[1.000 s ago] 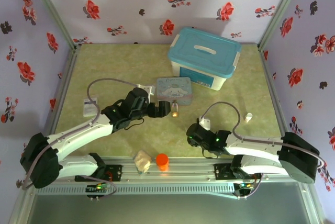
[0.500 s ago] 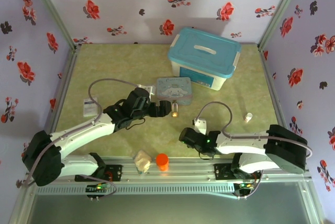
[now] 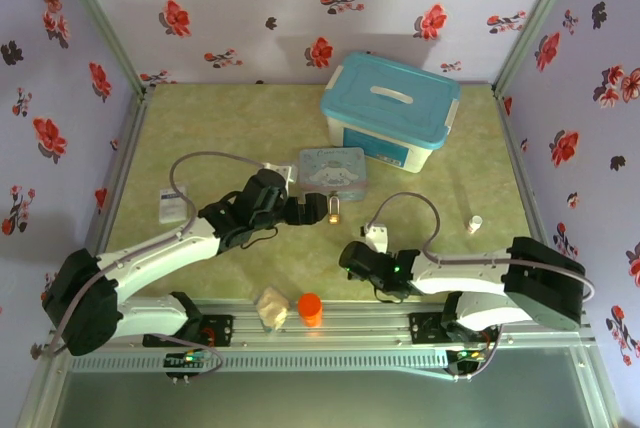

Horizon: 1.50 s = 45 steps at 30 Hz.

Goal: Unlock the padlock with the key

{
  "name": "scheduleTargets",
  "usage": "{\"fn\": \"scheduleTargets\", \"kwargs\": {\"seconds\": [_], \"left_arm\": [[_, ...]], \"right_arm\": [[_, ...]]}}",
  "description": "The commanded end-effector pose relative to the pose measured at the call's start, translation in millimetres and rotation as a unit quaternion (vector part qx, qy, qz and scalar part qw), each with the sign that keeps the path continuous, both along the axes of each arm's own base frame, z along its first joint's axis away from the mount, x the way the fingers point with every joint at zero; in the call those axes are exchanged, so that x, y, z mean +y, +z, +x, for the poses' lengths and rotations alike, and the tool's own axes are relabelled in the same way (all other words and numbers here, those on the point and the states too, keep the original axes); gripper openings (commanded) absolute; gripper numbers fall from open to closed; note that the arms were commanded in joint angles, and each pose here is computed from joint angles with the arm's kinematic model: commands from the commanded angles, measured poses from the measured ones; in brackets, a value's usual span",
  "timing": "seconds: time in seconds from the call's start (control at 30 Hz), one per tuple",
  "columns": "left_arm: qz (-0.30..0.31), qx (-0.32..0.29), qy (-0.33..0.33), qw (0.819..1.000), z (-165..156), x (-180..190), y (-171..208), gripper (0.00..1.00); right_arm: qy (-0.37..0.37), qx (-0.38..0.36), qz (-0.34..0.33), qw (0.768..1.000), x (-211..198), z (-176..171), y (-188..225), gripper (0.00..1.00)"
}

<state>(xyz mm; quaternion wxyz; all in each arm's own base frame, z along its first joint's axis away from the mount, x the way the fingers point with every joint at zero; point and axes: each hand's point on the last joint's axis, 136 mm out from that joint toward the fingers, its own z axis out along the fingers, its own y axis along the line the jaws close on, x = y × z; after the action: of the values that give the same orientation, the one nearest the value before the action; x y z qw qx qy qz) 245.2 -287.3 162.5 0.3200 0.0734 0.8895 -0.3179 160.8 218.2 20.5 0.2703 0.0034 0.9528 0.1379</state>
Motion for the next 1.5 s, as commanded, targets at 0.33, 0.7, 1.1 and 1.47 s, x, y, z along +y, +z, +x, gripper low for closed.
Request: {"fn": "scheduleTargets", "kwargs": {"seconds": [0.33,0.7,1.1,1.47], "left_arm": [[-0.105,-0.044,-0.066,0.991,-11,-31,20,0.99],[-0.21,-0.032,-0.055,0.976,-14,-36,38,0.88],[-0.293,-0.074,-0.122,0.945,-53,-67,97,0.79],[-0.332,-0.114,-0.158,0.923,-75,-50,114,0.58]], "right_arm": [[0.105,-0.021,0.066,0.992,-5,-2,32,0.0],[0.19,-0.135,0.204,0.951,5,2,112,0.0],[0.283,-0.253,0.365,0.85,44,-14,224,0.0],[0.272,-0.252,0.431,0.823,53,-10,246,0.0]]}}
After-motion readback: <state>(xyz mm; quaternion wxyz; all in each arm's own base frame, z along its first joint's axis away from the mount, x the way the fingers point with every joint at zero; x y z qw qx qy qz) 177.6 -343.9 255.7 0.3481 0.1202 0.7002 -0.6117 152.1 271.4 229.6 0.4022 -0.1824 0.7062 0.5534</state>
